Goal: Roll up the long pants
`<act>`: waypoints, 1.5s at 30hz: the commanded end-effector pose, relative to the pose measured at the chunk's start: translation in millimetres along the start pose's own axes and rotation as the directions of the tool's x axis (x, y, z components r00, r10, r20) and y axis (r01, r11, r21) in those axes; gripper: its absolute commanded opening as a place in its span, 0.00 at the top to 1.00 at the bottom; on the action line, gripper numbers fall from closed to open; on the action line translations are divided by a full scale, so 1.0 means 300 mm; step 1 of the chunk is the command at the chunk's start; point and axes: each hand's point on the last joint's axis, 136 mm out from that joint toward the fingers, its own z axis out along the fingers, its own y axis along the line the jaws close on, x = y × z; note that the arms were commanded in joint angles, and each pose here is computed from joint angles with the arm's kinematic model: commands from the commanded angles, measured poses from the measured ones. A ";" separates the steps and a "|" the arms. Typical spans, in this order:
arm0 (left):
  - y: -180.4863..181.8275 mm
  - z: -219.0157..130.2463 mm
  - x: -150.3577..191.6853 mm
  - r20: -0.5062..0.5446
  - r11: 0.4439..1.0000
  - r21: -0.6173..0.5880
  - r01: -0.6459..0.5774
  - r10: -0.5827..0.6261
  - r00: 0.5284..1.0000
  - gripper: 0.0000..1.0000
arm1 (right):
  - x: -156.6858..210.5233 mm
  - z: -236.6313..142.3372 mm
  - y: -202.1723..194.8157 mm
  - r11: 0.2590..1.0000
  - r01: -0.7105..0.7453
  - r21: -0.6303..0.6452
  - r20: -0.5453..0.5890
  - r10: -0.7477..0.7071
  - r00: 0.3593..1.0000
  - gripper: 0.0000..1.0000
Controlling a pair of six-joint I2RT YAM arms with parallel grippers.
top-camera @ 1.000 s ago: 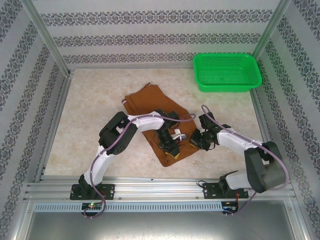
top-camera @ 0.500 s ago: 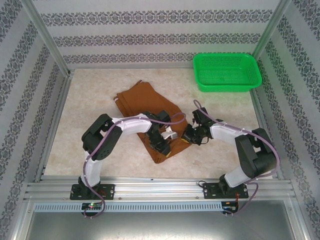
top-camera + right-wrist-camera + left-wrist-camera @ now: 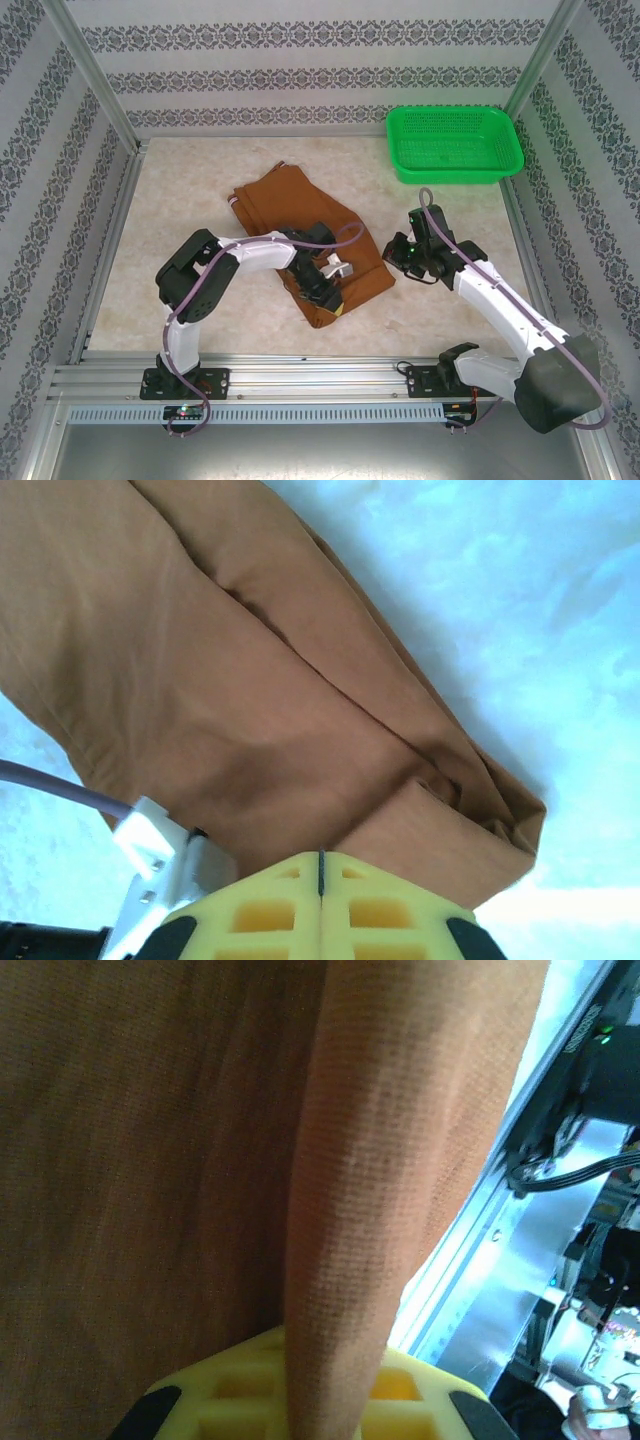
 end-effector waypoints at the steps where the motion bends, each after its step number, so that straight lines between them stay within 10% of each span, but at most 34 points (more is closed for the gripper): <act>1: -0.042 -0.032 -0.032 0.052 0.997 0.071 0.005 -0.009 0.999 1.00 | 0.055 0.025 -0.038 0.999 0.004 0.037 -0.063 -0.002 0.998 1.00; 24: 0.087 0.003 -0.036 0.054 0.996 -0.094 -0.002 0.007 0.998 0.99 | 0.256 0.303 -0.084 0.988 0.050 0.148 -0.348 0.005 0.937 1.00; 35: 0.023 -0.226 0.021 0.229 0.870 -0.481 -0.107 0.242 0.943 0.68 | 0.310 0.363 -0.142 0.978 0.056 0.202 -0.404 0.031 0.914 1.00; 45: -0.178 -0.077 0.126 0.155 0.890 -0.308 -0.337 0.397 0.905 0.97 | 0.327 0.373 -0.147 0.978 0.056 0.199 -0.416 0.033 0.909 1.00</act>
